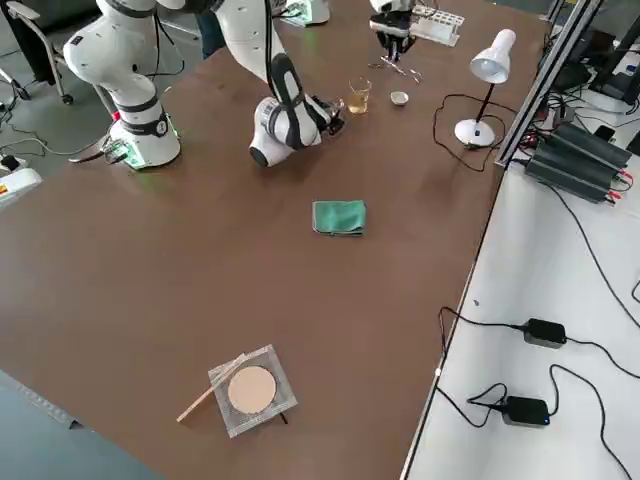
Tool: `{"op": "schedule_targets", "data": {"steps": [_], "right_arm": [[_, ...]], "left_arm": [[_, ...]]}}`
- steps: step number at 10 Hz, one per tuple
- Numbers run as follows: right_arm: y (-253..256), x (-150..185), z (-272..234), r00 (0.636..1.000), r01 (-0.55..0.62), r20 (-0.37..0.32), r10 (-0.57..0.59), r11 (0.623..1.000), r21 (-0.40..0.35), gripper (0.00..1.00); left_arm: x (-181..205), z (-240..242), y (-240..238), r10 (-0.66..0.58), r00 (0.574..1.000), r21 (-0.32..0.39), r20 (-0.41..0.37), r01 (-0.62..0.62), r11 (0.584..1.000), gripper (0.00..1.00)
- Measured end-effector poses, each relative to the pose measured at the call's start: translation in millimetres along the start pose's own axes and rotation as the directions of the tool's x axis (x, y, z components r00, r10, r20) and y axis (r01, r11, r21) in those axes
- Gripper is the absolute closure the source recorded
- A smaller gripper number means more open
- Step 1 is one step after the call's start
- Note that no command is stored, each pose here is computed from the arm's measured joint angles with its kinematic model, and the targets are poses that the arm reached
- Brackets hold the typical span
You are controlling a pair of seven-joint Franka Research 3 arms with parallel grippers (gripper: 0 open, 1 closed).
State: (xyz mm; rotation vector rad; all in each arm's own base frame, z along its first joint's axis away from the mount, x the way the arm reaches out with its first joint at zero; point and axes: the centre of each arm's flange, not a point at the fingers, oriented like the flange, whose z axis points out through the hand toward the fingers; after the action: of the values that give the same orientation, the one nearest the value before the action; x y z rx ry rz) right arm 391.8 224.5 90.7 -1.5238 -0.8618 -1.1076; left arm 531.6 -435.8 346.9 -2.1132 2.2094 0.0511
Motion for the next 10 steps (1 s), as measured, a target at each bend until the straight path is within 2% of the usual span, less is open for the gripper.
{"op": "schedule_targets", "data": {"steps": [2,6,8,10], "right_arm": [[-8.7,0.8,13.7,1.000,-0.027,-0.007,0.027,1.000,-0.009,0.61],[-32.0,2.9,44.9,0.996,-0.089,-0.019,0.089,0.996,-0.029,0.61],[-42.5,5.9,58.5,0.993,-0.113,-0.034,0.112,0.993,-0.034,0.61],[-52.4,15.5,73.5,0.990,-0.138,-0.044,0.136,0.989,-0.050,0.61]], "left_arm": [[-79.1,-18.0,-49.6,0.036,0.996,-0.022,-0.084,-0.038,0.999,0.79],[-207.2,-27.7,-103.2,0.069,0.953,-0.037,-0.294,-0.084,0.996,0.79],[-284.8,-29.1,-119.0,0.051,0.900,-0.026,-0.434,-0.069,0.997,0.79],[-361.6,-23.2,-120.5,0.043,0.841,-0.004,-0.540,-0.054,0.999,0.79]]}}
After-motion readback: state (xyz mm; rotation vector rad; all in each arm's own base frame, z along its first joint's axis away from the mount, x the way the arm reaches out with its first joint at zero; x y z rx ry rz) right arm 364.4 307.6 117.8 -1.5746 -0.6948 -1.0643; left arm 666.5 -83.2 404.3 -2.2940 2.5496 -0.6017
